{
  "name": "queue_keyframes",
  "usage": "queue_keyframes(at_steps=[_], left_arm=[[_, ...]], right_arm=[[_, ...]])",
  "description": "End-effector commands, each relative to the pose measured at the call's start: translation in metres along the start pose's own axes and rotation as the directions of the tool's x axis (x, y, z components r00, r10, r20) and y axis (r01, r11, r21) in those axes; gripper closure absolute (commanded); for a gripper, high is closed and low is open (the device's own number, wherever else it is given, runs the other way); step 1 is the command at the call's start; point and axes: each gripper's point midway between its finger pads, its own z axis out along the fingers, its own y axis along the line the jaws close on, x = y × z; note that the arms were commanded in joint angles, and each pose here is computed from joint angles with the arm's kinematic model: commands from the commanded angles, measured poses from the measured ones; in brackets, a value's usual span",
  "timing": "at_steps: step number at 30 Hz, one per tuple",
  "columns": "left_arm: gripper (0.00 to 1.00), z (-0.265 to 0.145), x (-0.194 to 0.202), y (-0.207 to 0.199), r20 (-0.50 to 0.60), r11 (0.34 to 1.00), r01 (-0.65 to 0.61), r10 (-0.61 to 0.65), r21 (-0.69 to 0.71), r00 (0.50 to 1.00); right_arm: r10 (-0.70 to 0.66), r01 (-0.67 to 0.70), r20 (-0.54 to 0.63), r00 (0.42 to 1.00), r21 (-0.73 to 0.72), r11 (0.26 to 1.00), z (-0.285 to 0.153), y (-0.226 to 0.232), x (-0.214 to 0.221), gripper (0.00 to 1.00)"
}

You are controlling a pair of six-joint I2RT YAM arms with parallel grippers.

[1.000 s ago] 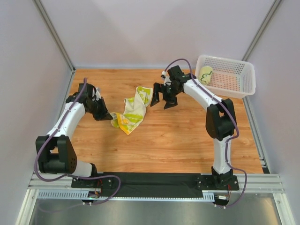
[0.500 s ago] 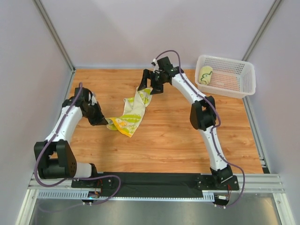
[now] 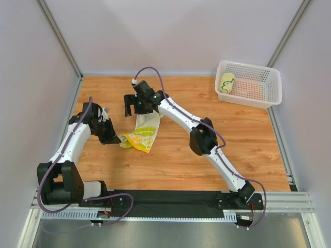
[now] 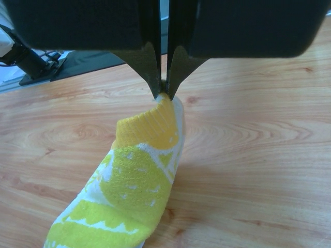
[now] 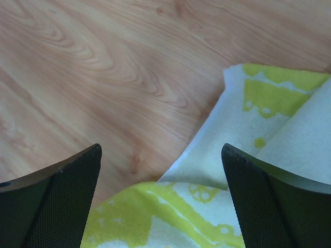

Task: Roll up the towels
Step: Flatten the towel

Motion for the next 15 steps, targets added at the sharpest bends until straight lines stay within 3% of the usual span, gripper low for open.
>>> queue_keyframes(at_steps=[1, 11, 15], left_arm=[[1.0, -0.005, 0.008, -0.003, 0.005, 0.998, -0.044, 0.044, 0.034, 0.999], [1.0, -0.004, 0.012, -0.005, 0.008, 0.995, -0.071, 0.071, 0.064, 0.997], [1.0, -0.003, 0.013, -0.005, 0.004, 0.995, -0.071, 0.071, 0.067, 0.997]], right_arm=[[-0.004, -0.012, 0.069, 0.998, 0.237, 0.971, 0.012, -0.052, -0.007, 0.02], [-0.083, 0.078, -0.006, 0.997, 0.417, 0.905, 0.028, -0.081, 0.031, 0.05], [-0.096, 0.109, -0.052, 0.994, 0.444, 0.889, 0.03, -0.093, 0.043, 0.23]])
